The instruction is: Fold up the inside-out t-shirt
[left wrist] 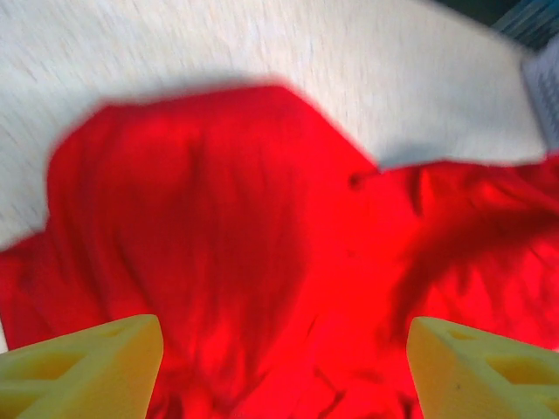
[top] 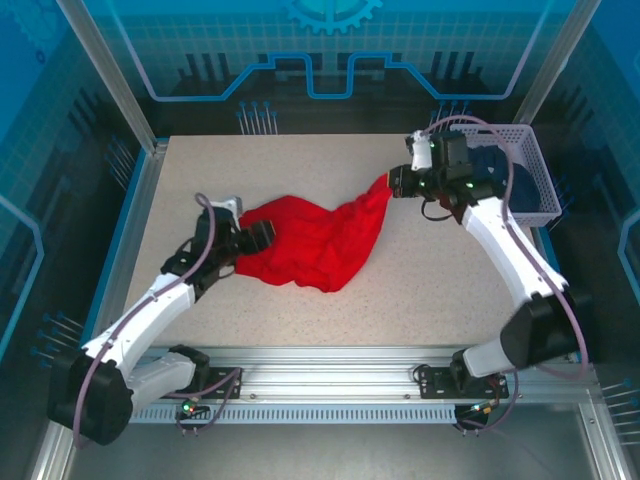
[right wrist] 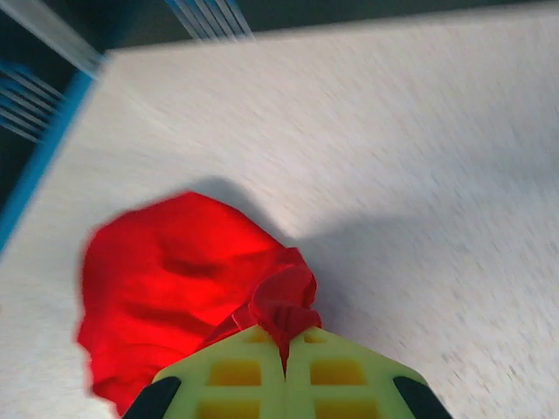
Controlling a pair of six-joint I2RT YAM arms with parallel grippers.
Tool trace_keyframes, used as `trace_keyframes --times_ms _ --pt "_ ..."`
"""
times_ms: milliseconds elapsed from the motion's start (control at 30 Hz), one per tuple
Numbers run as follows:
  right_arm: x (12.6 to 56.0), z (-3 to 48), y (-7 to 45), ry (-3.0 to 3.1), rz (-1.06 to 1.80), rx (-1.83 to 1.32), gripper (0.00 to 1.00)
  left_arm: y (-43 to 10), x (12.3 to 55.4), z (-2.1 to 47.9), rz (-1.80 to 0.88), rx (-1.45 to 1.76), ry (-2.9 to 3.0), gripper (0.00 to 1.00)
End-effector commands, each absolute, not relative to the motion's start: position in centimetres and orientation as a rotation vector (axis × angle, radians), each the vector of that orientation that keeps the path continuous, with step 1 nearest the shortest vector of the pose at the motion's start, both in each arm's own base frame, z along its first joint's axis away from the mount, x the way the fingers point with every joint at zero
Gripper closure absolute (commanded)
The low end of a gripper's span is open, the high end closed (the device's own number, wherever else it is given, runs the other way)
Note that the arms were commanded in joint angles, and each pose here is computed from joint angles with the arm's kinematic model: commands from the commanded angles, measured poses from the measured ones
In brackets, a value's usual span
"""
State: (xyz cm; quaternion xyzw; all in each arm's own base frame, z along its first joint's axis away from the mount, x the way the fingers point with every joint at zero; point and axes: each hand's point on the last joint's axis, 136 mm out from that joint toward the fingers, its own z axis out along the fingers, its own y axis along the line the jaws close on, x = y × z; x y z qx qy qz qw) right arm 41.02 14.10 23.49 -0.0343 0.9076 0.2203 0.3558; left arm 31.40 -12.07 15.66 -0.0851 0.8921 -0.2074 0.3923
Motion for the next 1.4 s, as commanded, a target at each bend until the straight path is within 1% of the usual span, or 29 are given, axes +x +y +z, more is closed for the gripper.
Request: trace_keyframes --times_ms 0,33,67,100,133,167,200,267,300,367,400,467,567,667,800,867,933,1000,1067,1167,1233,1300,1367 --pt "42.2 18.1 10.4 2.486 0.441 0.060 1.00 -15.7 28.2 13.6 -0.583 -0.014 2.341 0.24" --pt "42.6 16.7 9.5 2.523 0.400 0.078 0.96 -16.2 27.6 13.0 -0.574 0.015 2.359 0.24" --pt "42.9 15.7 8.6 2.552 0.339 0.088 0.89 -16.6 27.0 12.3 -0.571 0.041 2.381 0.23" --pt "42.9 15.1 8.1 2.571 0.280 0.080 0.79 -16.7 26.8 11.8 -0.559 0.048 2.398 0.23" --pt "42.7 15.1 8.1 2.578 0.233 0.058 0.66 -16.3 26.6 11.1 -0.529 0.028 2.426 0.22" --pt "42.3 15.4 8.8 2.571 0.209 0.017 0.54 -15.6 26.5 10.4 -0.483 -0.007 2.457 0.22" --pt "41.7 15.7 9.6 2.562 0.192 -0.028 0.48 -14.8 26.5 10.0 -0.429 -0.039 2.478 0.22" --pt "39.2 16.2 13.8 2.529 0.222 -0.235 0.40 -13.2 26.5 9.6 -0.340 -0.103 2.491 0.22" --pt "37.5 16.0 16.3 2.510 0.265 -0.358 0.38 -12.6 26.6 9.7 -0.332 -0.130 2.482 0.21" --pt "32.6 15.1 23.1 2.430 0.408 -0.683 0.35 -10.7 27.0 10.2 -0.337 -0.237 2.452 0.20" --pt "30.7 14.6 25.5 2.398 0.465 -0.784 0.34 -9.7 27.2 10.4 -0.345 -0.291 2.433 0.20" --pt "27.5 13.2 30.1 2.338 0.573 -0.979 0.35 -7.5 27.7 11.0 -0.361 -0.410 2.382 0.18" --pt "25.6 10.4 34.5 2.310 0.554 -1.170 0.37 -5.4 28.2 12.0 -0.413 -0.530 2.319 0.17" --pt "25.4 7.6 36.8 2.321 0.493 -1.261 0.38 -4.2 28.5 12.5 -0.431 -0.587 2.285 0.17" --pt "26.5 4.6 37.2 2.363 0.401 -1.292 0.43 -4.0 28.5 12.8 -0.445 -0.587 2.270 0.17" --pt "26.8 3.6 37.5 2.374 0.388 -1.312 0.51 -4.2 28.5 12.6 -0.465 -0.583 2.274 0.17" --pt "26.8 3.4 37.9 2.377 0.393 -1.322 0.64 -4.3 28.5 12.4 -0.470 -0.584 2.278 0.17" --pt "27.0 4.6 38.1 2.357 0.388 -1.316 0.79 -4.3 28.6 12.2 -0.469 -0.582 2.283 0.17" --pt "27.2 7.2 37.8 2.314 0.397 -1.295 0.87 -4.4 28.6 12.2 -0.472 -0.576 2.284 0.17" --pt "27.5 13.3 36.5 2.242 0.499 -1.216 0.99 -4.9 28.9 12.4 -0.506 -0.557 2.278 0.17" --pt "28.1 17.7 34.5 2.203 0.623 -1.109 1.00 -5.6 29.1 12.8 -0.554 -0.524 2.266 0.17" --pt "29.0 22.1 31.9 2.163 0.813 -0.953 1.00 -6.3 29.3 13.3 -0.604 -0.494 2.248 0.17" --pt "30.2 24.7 29.3 2.149 0.927 -0.799 1.00 -7.0 29.4 13.4 -0.646 -0.462 2.238 0.17"
